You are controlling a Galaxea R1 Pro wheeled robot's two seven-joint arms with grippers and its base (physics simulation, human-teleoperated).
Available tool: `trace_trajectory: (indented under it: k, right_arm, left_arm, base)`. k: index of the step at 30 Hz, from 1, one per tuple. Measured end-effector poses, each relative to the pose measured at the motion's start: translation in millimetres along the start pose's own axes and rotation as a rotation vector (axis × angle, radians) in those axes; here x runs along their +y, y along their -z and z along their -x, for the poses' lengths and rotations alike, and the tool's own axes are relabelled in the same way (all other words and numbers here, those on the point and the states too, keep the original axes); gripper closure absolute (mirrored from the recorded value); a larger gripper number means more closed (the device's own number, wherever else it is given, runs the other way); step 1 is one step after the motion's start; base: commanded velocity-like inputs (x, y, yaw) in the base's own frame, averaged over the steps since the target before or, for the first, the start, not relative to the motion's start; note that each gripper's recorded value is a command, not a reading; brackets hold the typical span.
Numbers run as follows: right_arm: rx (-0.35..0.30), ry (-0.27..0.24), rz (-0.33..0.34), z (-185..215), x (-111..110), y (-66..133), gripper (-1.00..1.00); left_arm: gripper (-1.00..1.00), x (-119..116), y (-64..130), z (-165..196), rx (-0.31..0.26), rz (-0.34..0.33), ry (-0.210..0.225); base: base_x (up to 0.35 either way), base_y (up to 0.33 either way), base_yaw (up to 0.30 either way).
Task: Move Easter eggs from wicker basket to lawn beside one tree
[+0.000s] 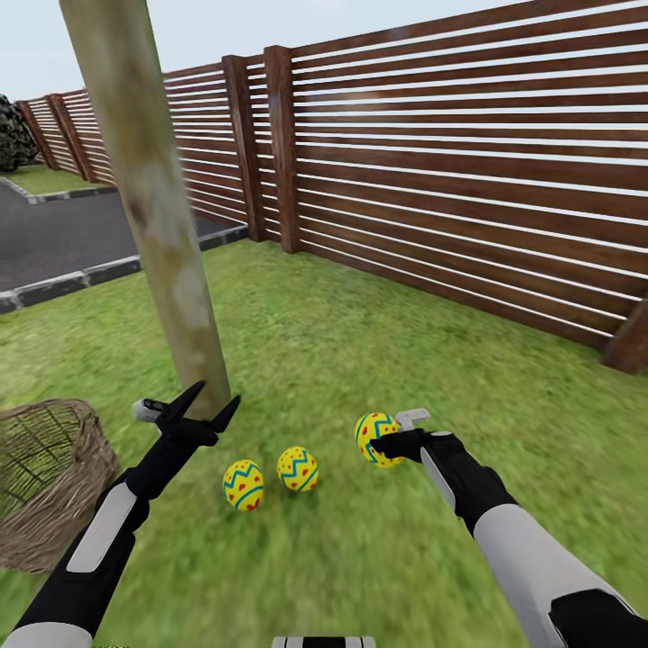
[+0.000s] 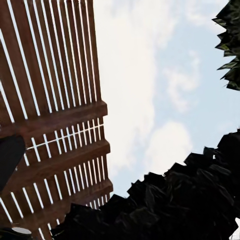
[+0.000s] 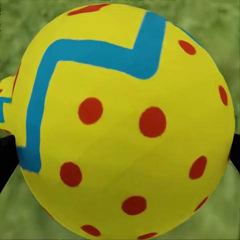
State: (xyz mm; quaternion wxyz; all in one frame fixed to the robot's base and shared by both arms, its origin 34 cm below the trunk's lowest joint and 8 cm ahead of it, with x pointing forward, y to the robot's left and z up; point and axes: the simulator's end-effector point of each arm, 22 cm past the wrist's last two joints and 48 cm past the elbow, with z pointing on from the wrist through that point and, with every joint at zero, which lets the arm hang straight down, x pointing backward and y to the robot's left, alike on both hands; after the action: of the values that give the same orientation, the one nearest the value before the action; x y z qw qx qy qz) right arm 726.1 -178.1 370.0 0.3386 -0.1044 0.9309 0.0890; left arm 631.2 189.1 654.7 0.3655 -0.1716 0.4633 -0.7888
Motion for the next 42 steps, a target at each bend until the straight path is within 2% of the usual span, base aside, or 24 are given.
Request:
trace_trajectory:
  k: [8,15,23,26,38,42]
  right_arm:
    - [-0.003,0.001,-0.013,1,-3,0.1,1.00]
    - [-0.063,0.023,-0.013,14,-1,-0.1,1.00]
    - [-0.076,0.029,-0.029,17,-2,-0.2,1.00]
    - [-0.081,0.027,-0.037,20,11,-2.4,1.00]
    - [-0.086,0.027,-0.043,23,13,-1.0,1.00]
    - [-0.088,0.027,-0.043,24,13,-0.2,1.00]
  left_arm:
    - [-1.00,0,-0.2,0,0.000,0.000,0.000]
    - [-1.00,0,-0.3,0,0.000,0.000,0.000]
    - [-1.00,0,-0.4,0,-0.001,-0.001,0.000]
    - [-1.00,-1,-0.6,0,-0.001,-0.002,-0.001]
    - [-1.00,-3,-1.6,-1,0.001,-0.006,-0.004]
    - [-1.00,-2,-6.3,-6,-0.004,-0.019,0.009]
  base:
    - [0.193,-0.244,0.143]
    - [0.016,-0.010,0.046]
    - [0.000,-0.069,0.282]
    - [0.000,-0.255,0.291]
    - [0.000,-0.294,0.291]
    - [0.000,-0.277,0.282]
